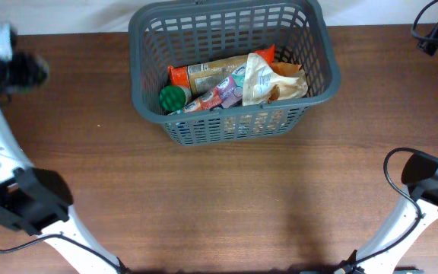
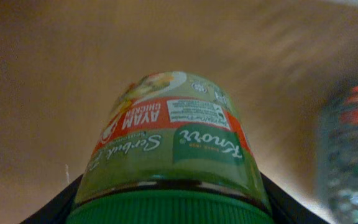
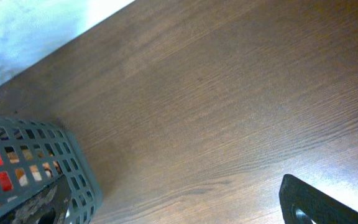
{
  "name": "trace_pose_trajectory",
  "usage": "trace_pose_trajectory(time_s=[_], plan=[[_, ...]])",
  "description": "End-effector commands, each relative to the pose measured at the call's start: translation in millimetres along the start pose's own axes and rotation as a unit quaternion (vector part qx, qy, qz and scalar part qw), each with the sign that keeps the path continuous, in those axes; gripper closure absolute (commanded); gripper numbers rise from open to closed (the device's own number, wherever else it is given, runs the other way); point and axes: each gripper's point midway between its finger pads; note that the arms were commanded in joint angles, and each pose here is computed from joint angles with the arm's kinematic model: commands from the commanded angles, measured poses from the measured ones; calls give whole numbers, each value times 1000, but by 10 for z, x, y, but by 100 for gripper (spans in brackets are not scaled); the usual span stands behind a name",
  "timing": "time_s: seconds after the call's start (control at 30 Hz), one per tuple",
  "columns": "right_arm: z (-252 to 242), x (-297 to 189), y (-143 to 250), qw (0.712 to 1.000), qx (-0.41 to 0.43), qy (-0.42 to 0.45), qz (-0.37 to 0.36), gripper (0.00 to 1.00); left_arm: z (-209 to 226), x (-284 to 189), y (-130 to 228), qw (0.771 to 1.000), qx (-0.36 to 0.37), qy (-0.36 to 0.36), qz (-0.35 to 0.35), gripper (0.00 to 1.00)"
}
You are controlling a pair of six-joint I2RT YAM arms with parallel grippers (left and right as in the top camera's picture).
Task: Pack container
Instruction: 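Lift the second jar into the basket and release it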
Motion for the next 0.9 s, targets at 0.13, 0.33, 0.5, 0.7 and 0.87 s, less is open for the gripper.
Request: trace_pose_trajectory(time_s=[0.13, 0.33, 0.5, 0.7, 0.87], plan=[[20, 41, 21, 1000, 0, -5, 7, 1, -2045, -1081, -650, 906, 359, 89, -205, 98], [19, 41, 21, 1000, 0, -5, 7, 1, -3389, -955, -52, 775, 585, 155, -184, 98], [20, 41, 21, 1000, 0, -5, 7, 1, -3543, -289, 286, 759, 625, 157, -91, 98], [19, 41, 21, 1000, 0, -5, 7, 1, -3085, 750, 553, 795, 599, 74, 59, 53], [19, 41, 21, 1000, 0, -5, 7, 1, -3077, 715, 366, 846, 530, 39, 35, 1]])
Point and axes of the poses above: each gripper's point midway between its finger pads, its own x axis out along the fingers, its own z axis along the line the jaws close on, y = z × x, and after that the axes turned 1 degree about -x, right-handed
